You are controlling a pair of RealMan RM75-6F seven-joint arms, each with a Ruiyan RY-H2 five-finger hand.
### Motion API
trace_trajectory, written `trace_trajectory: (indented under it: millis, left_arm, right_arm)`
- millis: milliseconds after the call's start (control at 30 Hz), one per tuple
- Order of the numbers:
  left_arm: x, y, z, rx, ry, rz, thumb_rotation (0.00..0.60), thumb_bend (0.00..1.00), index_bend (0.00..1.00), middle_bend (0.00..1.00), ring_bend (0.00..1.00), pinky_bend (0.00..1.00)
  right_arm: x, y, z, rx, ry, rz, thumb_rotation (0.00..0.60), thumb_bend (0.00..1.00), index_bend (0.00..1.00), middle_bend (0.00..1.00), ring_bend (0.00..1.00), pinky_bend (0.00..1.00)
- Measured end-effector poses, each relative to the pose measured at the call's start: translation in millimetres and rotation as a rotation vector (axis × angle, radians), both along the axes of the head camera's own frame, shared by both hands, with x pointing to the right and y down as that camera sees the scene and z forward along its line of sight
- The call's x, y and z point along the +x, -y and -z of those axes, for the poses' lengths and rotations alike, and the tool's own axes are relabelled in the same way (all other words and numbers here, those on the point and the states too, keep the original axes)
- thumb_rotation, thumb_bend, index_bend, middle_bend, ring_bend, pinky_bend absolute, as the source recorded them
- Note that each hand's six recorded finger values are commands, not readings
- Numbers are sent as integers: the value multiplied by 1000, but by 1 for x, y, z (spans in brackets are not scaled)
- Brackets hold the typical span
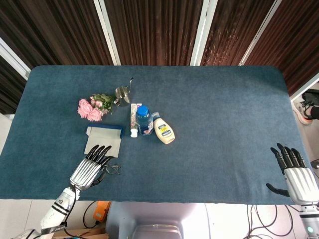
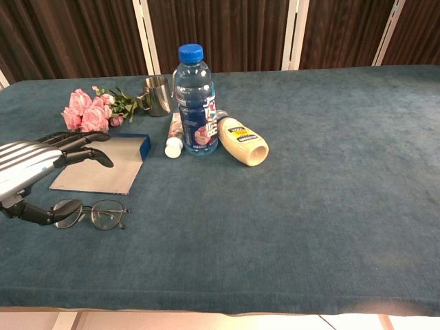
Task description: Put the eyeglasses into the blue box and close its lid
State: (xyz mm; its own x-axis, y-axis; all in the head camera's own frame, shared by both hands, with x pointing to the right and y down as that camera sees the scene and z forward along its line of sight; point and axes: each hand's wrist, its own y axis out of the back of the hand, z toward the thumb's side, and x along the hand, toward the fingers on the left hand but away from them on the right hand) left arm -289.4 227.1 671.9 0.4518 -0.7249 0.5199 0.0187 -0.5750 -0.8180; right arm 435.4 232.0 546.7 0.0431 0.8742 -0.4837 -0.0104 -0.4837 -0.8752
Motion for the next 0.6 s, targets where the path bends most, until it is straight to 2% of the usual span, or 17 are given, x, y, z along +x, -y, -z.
trace_trajectory:
  millis: [167, 433, 600]
  left_arm:
    - [3, 1, -8, -16, 26, -8, 600, 408, 293, 0, 0, 30]
    - [-5, 1, -35, -110, 113, 22, 600, 391, 310, 0, 0, 28]
    - [-5, 2, -41, -127, 134, 25, 600, 388, 350, 0, 0, 28]
  right_arm:
    - [0, -1, 4, 9, 20, -6, 600, 216, 0, 0, 0, 43]
    - [-2, -5, 4, -10, 19, 14, 600, 217, 0, 0, 0, 43]
    - [-2, -5, 5, -9, 21, 12, 600, 217, 0, 0, 0, 43]
